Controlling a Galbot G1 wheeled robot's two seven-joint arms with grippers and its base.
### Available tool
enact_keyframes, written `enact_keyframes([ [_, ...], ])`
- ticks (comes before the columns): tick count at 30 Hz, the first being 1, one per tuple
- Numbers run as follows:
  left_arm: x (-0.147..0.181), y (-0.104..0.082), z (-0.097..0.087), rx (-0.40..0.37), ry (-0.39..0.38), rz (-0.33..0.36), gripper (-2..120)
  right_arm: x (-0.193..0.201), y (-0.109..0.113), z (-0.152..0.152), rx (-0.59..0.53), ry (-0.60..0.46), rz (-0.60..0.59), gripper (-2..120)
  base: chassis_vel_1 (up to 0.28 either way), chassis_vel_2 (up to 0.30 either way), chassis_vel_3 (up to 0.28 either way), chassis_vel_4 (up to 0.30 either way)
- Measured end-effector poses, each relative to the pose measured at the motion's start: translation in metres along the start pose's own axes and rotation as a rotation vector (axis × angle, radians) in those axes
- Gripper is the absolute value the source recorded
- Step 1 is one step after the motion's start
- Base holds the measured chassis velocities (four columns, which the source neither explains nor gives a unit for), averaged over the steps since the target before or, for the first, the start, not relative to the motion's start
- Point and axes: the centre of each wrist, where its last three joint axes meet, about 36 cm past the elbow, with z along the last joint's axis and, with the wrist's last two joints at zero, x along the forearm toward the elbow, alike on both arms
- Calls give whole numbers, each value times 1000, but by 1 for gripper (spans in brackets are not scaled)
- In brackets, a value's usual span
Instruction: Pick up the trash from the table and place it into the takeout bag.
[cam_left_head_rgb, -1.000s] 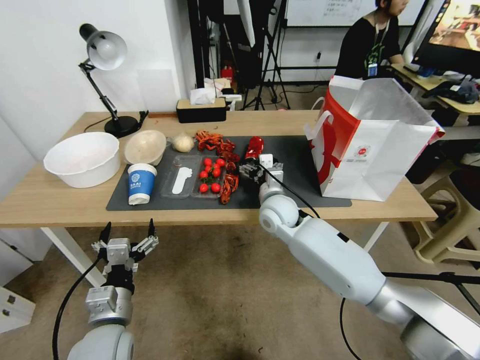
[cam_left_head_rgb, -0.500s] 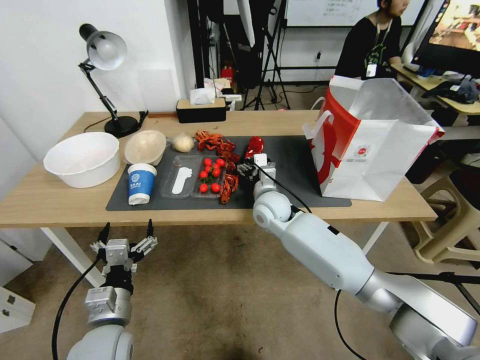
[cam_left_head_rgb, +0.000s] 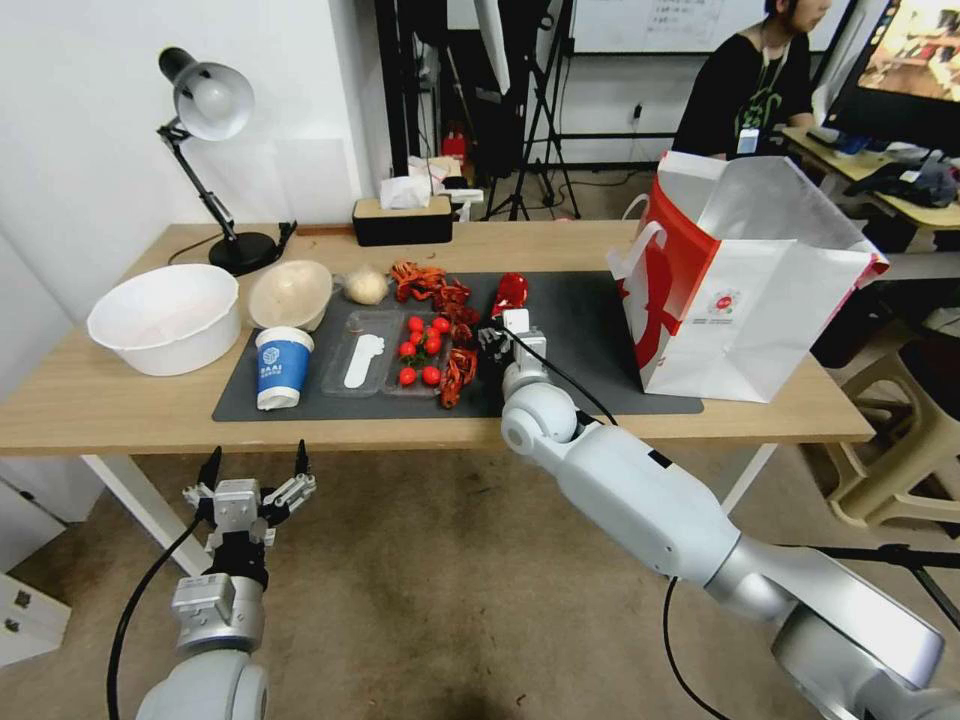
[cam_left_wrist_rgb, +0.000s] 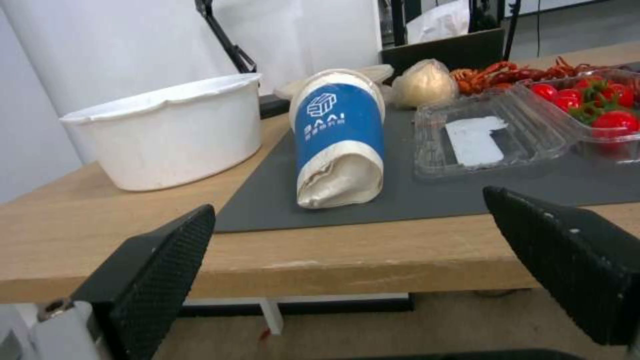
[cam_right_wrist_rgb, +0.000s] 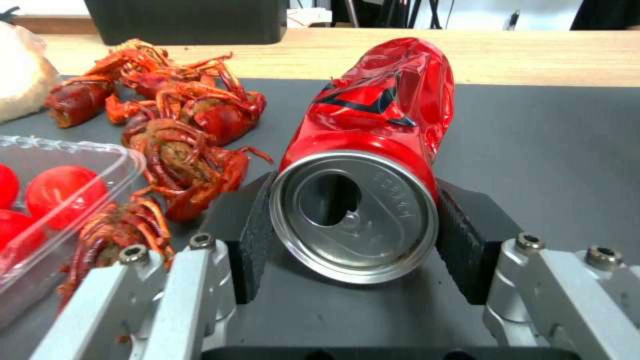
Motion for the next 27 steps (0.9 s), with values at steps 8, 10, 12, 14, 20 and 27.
enact_keyframes([
  [8, 0, -1, 0, 1, 1, 2, 100, 30, -2, -26, -39, -75, -56, 50, 0, 0, 0, 0],
  [10, 0, -1, 0, 1, 1, 3, 100, 54, -3, -52, -66, -143, -102, 50, 0, 0, 0, 0],
  [12, 0, -1, 0, 1, 1, 3, 100, 64, -5, -65, -75, -174, -118, 50, 0, 0, 0, 0],
  [14, 0, -2, 0, 1, 1, 5, 100, 84, -14, -95, -85, -242, -139, 50, 0, 0, 0, 0],
  [20, 1, -4, 0, 0, 3, 7, 100, 112, -55, -161, -60, -374, -68, 50, 0, 0, 0, 0],
  [27, 2, -8, -1, -4, 2, 16, 100, 128, -133, -212, -15, -438, 153, 50, 0, 0, 0, 0],
])
